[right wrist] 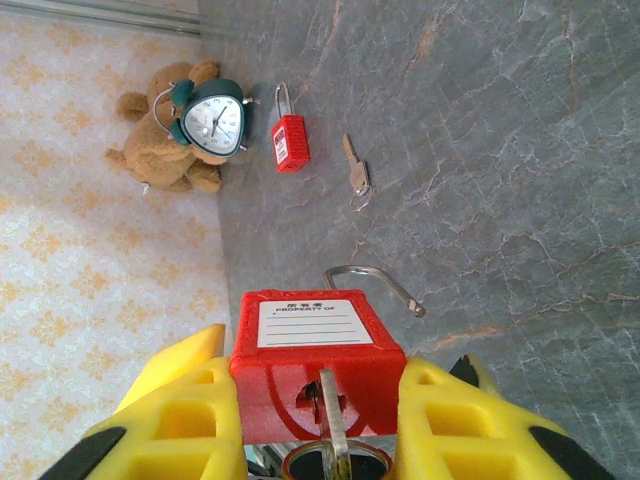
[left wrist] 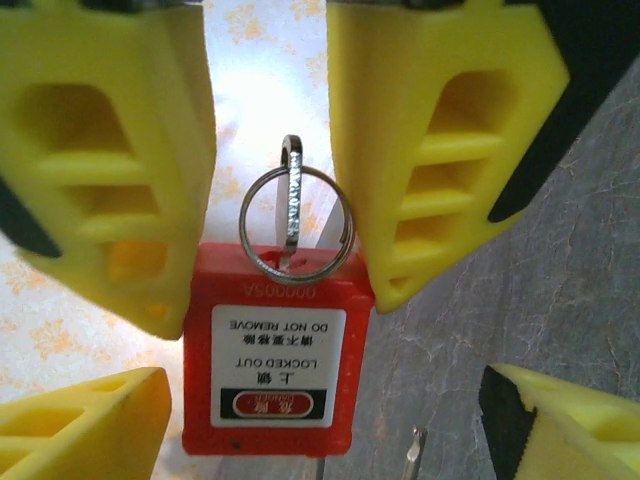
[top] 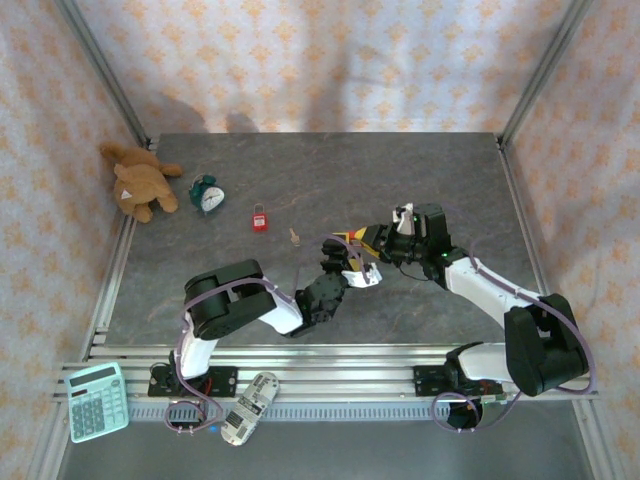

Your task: Unlock with the key

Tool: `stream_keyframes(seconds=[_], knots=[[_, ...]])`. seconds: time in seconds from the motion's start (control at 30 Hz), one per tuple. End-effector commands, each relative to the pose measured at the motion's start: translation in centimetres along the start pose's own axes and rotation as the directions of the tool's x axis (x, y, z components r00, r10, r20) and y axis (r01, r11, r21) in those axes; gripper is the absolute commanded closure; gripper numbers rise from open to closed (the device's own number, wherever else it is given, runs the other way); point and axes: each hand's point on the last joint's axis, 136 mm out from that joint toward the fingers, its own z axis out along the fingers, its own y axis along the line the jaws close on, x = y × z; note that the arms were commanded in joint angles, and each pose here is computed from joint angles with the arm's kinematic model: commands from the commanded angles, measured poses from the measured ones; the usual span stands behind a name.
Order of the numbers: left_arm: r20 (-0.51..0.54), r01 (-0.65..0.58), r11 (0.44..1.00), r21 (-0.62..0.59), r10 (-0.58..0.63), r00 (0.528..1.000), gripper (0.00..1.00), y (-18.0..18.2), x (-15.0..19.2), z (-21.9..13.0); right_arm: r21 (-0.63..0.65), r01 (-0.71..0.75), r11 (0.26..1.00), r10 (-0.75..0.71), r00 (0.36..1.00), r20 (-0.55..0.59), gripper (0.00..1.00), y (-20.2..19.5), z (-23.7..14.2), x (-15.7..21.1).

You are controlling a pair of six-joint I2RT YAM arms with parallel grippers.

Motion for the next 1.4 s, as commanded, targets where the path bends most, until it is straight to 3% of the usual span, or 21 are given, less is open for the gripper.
stream_keyframes(seconds=[0.0,0.1,0.33,0.67,0.9,1.37], knots=[[0.009,0.009,0.999,-0.050,-0.009,1.000,0.21,1.2,-0.4,0.6,-0.032,0.030,0.999,-0.031,0.999,-0.014,0.78,0.9,-0.4,0.6],[0.007,0.010,0.998,-0.057,-0.010,1.000,0.30,1.5,-0.3,0.6,-0.024,0.023,0.999,-0.024,0.999,-0.024,0.78,0.6,-0.2,0.8],[-0.002,-0.032,0.997,-0.068,0.032,0.999,0.38,1.4,0.0,0.6,-0.015,0.026,1.000,-0.027,0.999,-0.029,0.78,0.4,-0.2,1.0],[-0.002,-0.041,0.996,-0.078,0.041,0.999,0.61,1.6,0.0,0.5,-0.015,0.032,0.999,-0.032,0.999,-0.019,0.78,0.6,-0.4,0.9],[-0.003,-0.046,0.995,-0.083,0.045,0.999,0.65,1.9,-0.1,0.4,-0.021,0.031,0.999,-0.032,0.999,-0.018,0.77,0.8,-0.4,0.8],[-0.011,-0.077,0.994,-0.079,0.077,0.997,0.67,2.3,-0.4,0.6,-0.012,0.081,0.997,-0.081,0.997,0.005,0.55,2.8,-1.0,-0.5]])
